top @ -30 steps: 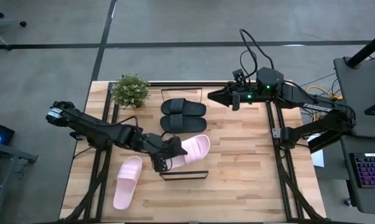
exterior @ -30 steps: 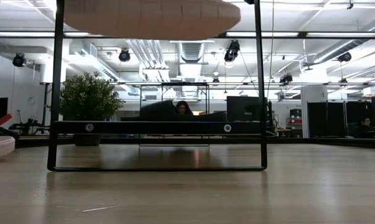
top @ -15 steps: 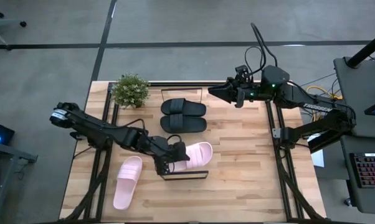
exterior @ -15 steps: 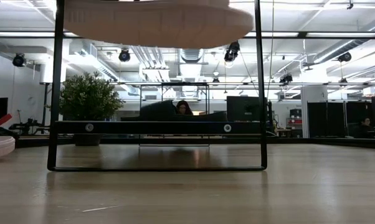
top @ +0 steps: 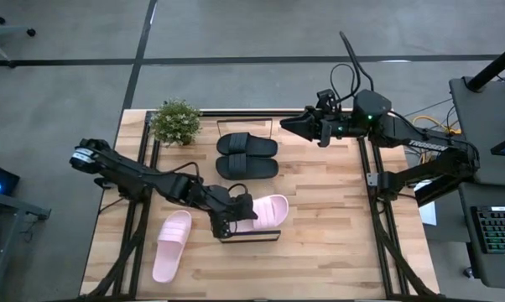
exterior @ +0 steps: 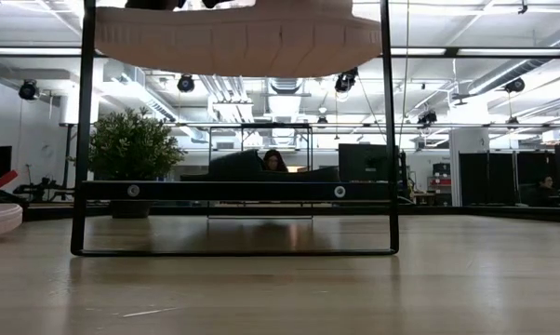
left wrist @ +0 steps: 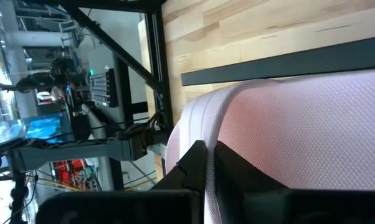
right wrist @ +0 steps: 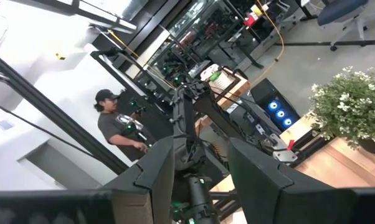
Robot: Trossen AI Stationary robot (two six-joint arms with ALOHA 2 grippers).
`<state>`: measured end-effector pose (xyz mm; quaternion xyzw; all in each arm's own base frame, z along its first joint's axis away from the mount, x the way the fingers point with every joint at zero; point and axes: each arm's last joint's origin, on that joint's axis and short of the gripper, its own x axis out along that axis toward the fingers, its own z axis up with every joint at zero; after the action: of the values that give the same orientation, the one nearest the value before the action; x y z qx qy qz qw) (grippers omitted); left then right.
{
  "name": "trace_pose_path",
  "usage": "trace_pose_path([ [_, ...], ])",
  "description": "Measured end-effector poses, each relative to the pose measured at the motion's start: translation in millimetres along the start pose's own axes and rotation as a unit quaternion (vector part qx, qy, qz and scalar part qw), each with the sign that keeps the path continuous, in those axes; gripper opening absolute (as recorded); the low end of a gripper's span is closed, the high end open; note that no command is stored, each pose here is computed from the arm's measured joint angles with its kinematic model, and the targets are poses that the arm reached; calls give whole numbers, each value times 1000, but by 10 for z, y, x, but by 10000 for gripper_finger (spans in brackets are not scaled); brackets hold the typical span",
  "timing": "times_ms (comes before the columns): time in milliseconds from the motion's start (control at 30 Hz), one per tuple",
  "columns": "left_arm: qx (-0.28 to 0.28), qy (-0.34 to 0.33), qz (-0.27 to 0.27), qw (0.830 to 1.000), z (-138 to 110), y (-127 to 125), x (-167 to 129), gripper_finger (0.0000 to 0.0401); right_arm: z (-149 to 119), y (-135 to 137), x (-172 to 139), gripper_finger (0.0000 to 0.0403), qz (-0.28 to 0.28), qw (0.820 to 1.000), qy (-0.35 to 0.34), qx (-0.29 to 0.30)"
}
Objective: Pick and place slides into the shelf
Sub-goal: Put the right pink slide on the shelf
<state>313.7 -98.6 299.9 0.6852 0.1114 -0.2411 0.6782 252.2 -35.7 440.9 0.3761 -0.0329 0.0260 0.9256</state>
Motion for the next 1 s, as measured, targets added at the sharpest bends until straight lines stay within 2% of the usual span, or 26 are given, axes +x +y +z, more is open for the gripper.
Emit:
trace_pose_path([
  [467,15,-10,4,1000,-12,-321,129,0,-1,4,1,141,1,1000,-1,0],
  [1000,7,-15,25,1000,-54,-287,135,0,-3,3,3,141,1,1000,0,0],
])
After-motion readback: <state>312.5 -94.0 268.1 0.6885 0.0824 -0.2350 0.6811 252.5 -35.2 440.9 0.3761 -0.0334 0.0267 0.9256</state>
